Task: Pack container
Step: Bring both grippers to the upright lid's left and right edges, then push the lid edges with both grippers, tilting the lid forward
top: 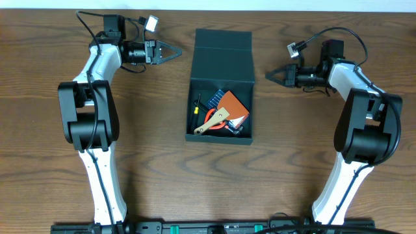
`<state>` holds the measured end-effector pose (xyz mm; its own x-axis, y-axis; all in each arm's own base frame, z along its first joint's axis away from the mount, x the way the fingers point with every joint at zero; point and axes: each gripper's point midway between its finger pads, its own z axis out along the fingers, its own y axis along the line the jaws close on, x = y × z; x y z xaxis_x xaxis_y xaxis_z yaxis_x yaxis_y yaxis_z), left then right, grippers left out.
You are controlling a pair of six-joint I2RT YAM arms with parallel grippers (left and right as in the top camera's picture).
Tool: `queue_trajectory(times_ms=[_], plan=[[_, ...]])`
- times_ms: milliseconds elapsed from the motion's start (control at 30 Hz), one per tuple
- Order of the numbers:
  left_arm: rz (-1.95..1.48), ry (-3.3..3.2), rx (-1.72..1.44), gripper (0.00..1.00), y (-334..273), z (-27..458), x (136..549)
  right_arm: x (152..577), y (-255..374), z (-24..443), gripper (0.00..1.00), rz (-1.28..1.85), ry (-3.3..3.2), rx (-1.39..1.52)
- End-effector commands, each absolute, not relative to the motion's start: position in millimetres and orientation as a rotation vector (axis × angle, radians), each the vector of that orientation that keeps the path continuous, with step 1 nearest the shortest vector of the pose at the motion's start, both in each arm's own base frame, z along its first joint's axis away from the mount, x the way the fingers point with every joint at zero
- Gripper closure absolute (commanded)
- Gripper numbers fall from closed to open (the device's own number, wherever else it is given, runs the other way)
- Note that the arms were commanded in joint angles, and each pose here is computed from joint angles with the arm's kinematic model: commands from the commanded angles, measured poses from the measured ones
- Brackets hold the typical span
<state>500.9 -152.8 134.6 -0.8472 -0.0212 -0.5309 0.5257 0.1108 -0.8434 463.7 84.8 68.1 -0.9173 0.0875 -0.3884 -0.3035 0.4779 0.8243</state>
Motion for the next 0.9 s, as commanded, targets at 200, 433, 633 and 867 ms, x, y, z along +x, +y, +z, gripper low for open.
queue_trajectory(times_ms=[200,433,633,867], plan=[[-1.787,2.001,0.48,0.94,-155,129,502,471,91,71,0.99,1.485,2.334,-0.112],[-1.779,2.029,0.457,0.94,-155,126,503,469,101,48,0.99,1.563,2.345,-0.088],[-1.781,2.03,0.454,0.94,-155,126,503,468,107,37,0.99,1.578,2.361,-0.087],[-1.731,2.095,0.423,0.94,-153,116,505,470,112,26,0.99,1.593,2.369,-0.067]])
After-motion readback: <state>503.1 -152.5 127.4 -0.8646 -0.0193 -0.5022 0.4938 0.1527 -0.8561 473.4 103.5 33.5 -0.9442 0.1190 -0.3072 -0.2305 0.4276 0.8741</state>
